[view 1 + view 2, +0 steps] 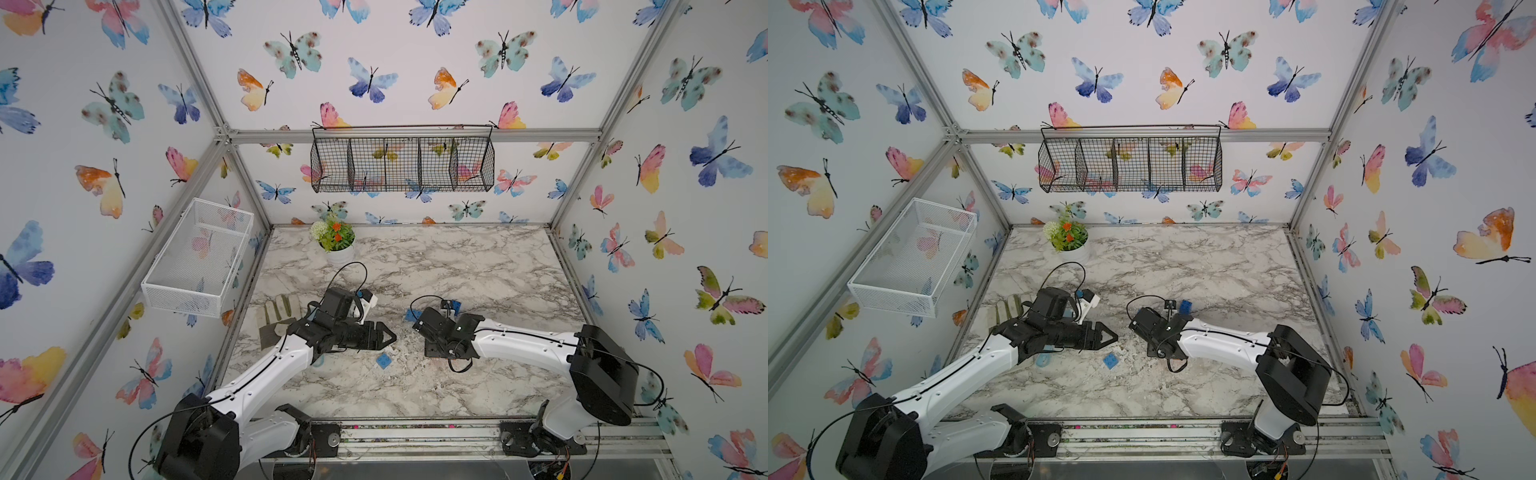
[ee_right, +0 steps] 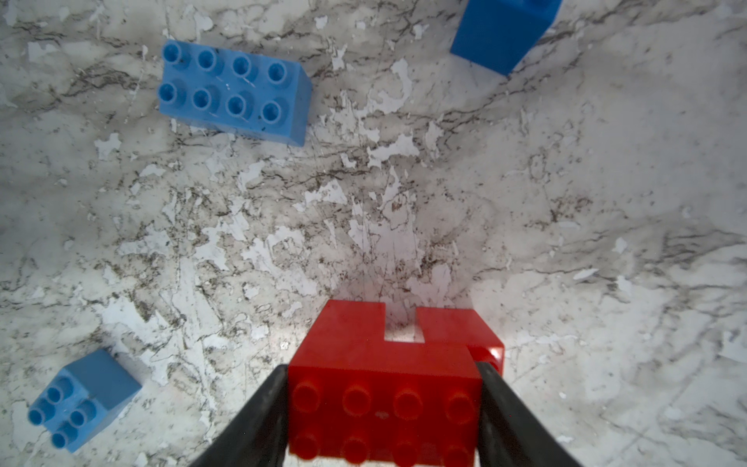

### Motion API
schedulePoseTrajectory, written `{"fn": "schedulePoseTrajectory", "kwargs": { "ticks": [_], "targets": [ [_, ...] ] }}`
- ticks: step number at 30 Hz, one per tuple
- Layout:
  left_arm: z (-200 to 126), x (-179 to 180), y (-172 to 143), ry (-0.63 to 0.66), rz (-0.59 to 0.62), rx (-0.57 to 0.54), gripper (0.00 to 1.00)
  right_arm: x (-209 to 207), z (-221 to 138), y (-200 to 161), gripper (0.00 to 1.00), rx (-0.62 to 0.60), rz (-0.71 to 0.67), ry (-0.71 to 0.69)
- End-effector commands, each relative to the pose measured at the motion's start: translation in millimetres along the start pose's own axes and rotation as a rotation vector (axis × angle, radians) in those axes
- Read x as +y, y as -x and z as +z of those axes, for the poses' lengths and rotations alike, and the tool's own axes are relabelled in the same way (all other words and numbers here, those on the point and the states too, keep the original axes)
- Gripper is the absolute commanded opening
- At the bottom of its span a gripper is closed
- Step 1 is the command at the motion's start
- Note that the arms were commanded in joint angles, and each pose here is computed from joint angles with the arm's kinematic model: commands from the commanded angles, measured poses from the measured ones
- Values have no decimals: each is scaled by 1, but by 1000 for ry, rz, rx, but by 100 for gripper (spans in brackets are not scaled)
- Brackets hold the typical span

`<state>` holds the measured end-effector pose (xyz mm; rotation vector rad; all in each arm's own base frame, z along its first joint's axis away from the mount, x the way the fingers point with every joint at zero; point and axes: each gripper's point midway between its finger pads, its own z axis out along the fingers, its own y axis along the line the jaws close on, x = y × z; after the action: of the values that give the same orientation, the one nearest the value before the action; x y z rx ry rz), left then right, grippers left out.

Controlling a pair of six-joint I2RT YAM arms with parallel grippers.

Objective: Assemble a giraffe with lego
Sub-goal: Assemble the lego brick with the lego brick.

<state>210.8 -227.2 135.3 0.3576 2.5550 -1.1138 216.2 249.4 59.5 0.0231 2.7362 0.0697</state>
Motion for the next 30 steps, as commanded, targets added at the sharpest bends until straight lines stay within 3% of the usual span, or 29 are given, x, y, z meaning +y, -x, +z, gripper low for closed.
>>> {"fn": "schedulePoseTrajectory", "kwargs": {
  "ticks": [1, 12, 22, 30],
  "targets": [
    [-2, -6, -2, -22, 24, -6, 73, -6, 13, -11, 59, 54, -27, -40],
    [-1, -4, -2, -15, 22, -3, 74, -8, 23, -29, 58, 127, -81, -42],
    [2, -1, -3, -11, 14, 7, 73, -2, 11, -9, 72, 63, -135, -32],
    [2, 0, -3, -7, 13, 9, 74, 8, -1, 8, 77, 27, -154, -18]
  ]
}}
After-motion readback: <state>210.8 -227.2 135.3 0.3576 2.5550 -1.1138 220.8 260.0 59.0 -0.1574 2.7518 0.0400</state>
